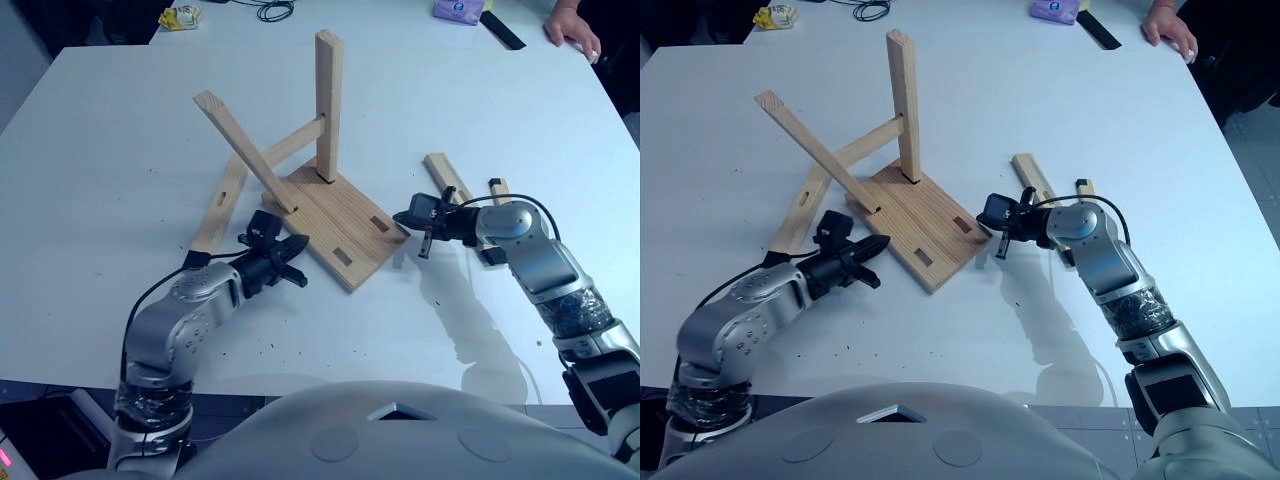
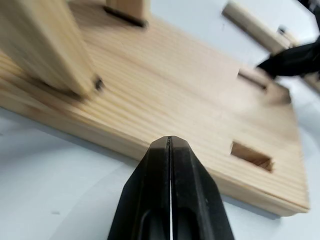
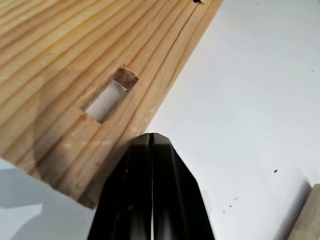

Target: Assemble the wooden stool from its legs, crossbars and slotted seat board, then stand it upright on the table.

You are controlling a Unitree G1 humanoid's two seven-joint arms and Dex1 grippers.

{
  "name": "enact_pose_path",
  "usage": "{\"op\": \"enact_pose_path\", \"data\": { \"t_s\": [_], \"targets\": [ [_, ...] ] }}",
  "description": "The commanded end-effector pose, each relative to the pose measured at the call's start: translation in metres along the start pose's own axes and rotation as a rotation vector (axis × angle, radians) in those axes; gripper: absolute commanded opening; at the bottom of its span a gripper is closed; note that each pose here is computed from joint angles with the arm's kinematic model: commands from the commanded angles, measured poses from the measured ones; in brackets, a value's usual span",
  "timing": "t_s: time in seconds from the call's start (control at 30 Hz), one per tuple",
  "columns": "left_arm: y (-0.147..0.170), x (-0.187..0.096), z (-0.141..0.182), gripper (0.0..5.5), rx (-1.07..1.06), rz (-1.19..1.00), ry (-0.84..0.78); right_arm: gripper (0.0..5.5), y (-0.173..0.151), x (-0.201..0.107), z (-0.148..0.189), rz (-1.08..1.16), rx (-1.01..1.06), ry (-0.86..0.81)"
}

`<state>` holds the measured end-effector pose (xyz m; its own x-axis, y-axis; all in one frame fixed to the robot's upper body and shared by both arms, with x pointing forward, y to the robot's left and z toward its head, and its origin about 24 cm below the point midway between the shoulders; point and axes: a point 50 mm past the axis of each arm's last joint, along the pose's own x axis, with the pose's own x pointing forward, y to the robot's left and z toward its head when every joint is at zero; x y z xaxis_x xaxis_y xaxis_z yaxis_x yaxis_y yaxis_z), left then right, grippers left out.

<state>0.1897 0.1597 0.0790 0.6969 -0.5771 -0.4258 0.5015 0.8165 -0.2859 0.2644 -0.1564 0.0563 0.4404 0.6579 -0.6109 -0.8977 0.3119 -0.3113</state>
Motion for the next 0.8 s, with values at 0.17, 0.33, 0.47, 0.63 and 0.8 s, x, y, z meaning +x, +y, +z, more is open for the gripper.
{"op": "enact_pose_path", "data": {
  "t_s": [0.17, 0.33, 0.47, 0.63, 0.8],
  "targets": [
    [0.049, -0.041, -0.005, 0.0, 0.137, 0.203, 0.151, 0.02, -0.01, -0.011, -0.012, -0.079, 0.016, 0.045],
    [0.044, -0.013, -0.034, 0.0, 0.101, 0.176, 0.225, 0.02, -0.022, 0.006, -0.008, -0.076, -0.011, 0.047],
    [0.036, -0.001, -0.04, 0.0, 0.101, 0.127, 0.229, 0.02, -0.034, 0.026, -0.002, -0.072, -0.052, 0.054],
    [0.036, 0.018, -0.033, 0.0, 0.119, 0.068, 0.228, 0.02, -0.02, 0.034, 0.003, 0.027, -0.041, 0.014],
    [0.052, 0.028, -0.029, 0.0, 0.152, 0.058, 0.235, 0.02, 0.005, 0.005, 0.002, 0.197, -0.068, -0.014]
  ]
}}
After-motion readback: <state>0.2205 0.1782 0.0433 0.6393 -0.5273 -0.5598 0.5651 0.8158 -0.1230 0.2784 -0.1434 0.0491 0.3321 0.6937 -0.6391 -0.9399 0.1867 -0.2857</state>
